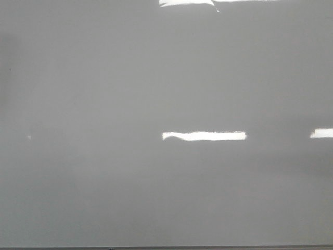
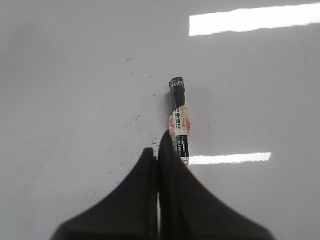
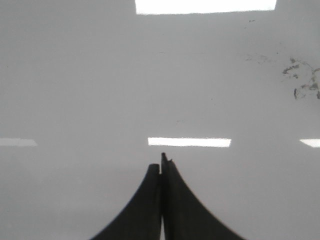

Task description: Write number 7 on whiteboard

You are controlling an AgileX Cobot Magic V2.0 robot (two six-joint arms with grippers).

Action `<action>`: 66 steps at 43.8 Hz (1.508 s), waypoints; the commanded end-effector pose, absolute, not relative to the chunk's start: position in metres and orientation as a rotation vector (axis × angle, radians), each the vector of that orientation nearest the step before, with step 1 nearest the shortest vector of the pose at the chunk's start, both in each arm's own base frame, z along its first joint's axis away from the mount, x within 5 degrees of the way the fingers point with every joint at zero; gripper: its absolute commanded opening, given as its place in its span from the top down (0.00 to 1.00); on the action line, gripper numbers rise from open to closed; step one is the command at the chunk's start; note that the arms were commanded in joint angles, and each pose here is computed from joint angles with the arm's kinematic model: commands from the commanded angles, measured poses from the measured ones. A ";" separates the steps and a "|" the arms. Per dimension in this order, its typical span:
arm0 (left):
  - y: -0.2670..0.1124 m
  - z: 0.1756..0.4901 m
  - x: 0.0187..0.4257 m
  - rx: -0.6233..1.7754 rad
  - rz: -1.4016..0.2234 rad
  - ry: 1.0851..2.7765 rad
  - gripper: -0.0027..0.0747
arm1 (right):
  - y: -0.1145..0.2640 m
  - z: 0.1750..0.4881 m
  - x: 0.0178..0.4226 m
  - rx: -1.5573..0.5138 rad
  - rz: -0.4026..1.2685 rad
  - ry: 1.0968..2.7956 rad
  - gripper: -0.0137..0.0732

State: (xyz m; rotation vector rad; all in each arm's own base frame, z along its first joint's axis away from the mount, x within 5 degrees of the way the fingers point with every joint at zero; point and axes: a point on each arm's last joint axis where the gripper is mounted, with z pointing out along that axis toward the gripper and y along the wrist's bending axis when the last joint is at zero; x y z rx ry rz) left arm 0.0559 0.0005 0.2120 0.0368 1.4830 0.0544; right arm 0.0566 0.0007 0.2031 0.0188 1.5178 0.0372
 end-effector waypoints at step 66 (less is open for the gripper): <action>0.002 0.363 0.101 0.089 0.091 1.824 0.99 | 0.004 0.346 0.104 -0.016 0.055 1.944 0.92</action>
